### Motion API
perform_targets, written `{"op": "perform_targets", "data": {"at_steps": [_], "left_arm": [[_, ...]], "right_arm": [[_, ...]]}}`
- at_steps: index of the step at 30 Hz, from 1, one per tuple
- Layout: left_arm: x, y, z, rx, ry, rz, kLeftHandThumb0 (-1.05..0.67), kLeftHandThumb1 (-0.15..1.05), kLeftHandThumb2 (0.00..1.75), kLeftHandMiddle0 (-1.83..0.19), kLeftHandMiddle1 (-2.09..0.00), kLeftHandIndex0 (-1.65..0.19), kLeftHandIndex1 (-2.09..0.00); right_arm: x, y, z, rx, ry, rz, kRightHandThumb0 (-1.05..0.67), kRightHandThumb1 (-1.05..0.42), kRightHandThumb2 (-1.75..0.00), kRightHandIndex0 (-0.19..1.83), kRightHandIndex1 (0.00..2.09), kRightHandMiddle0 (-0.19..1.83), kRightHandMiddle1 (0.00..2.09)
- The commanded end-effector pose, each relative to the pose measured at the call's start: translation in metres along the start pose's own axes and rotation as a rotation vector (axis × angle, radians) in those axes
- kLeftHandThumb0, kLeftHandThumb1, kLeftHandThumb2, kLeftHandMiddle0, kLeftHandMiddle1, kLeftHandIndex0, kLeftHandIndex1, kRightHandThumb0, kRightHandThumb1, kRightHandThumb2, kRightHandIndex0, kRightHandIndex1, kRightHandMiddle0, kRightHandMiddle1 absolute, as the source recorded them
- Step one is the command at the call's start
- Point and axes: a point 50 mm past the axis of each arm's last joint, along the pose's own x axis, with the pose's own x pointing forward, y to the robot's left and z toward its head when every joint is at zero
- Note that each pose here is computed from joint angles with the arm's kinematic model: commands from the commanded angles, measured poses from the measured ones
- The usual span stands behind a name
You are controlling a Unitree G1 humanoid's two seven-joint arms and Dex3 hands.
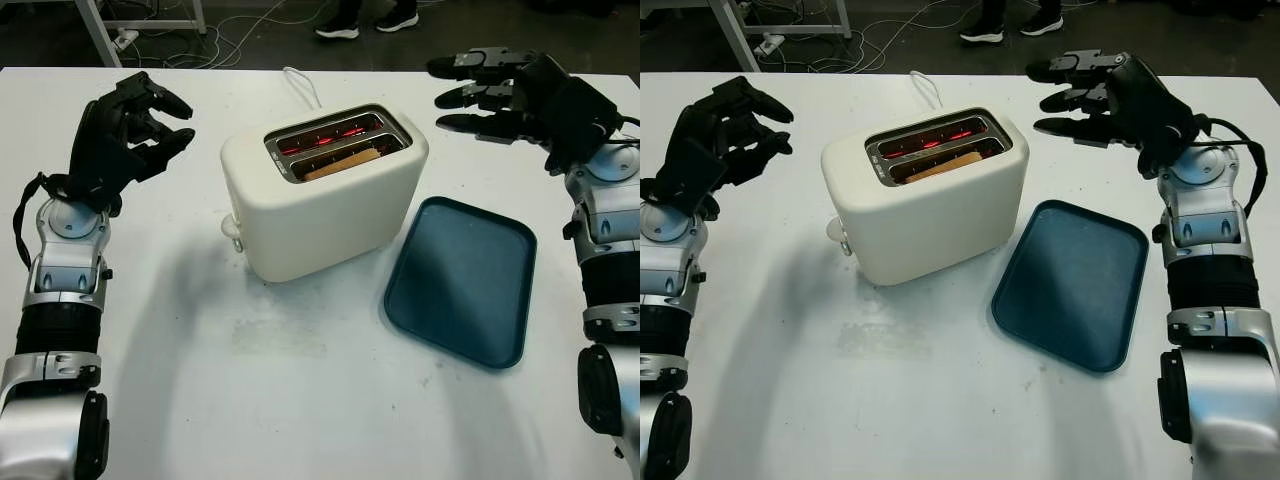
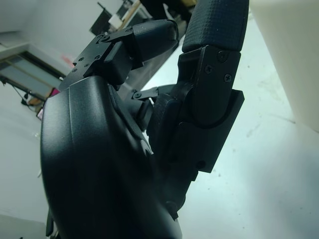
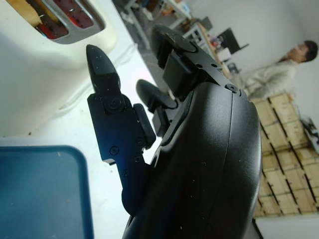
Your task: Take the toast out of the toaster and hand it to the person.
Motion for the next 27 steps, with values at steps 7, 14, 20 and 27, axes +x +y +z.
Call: {"op": "perform_targets", "data": {"at_steps": [7,14,20,27], "left_arm": [[-0.001,-0.004,0.000,-0.028,-0.003,-0.018,-1.05,0.92,0.18,-0.63,-1.29,-0.51,-1.29],[0.000,-0.005,0.003,-0.044,-0.012,-0.025,-1.05,0.92,0.16,-0.66,-1.26,-0.54,-1.26],[0.000,-0.005,0.003,-0.033,-0.011,-0.025,-1.05,0.92,0.16,-0.66,-1.26,-0.55,-1.25],[-0.001,-0.004,0.003,-0.036,-0.011,-0.018,-1.05,0.92,0.16,-0.67,-1.25,-0.55,-1.24]], "right_arm": [[-0.006,0.002,-0.008,-0.020,0.001,-0.020,-0.29,-0.86,0.00,0.49,0.55,0.65,0.02],[-0.003,0.005,-0.007,-0.016,0.003,-0.014,-0.34,-0.85,0.00,0.53,0.53,0.68,0.03],[-0.001,0.005,-0.002,-0.022,0.013,-0.003,-0.30,-0.84,0.00,0.53,0.52,0.67,0.02],[0.002,0.008,0.001,-0.018,0.009,0.013,-0.32,-0.83,0.00,0.54,0.53,0.69,0.03]]}}
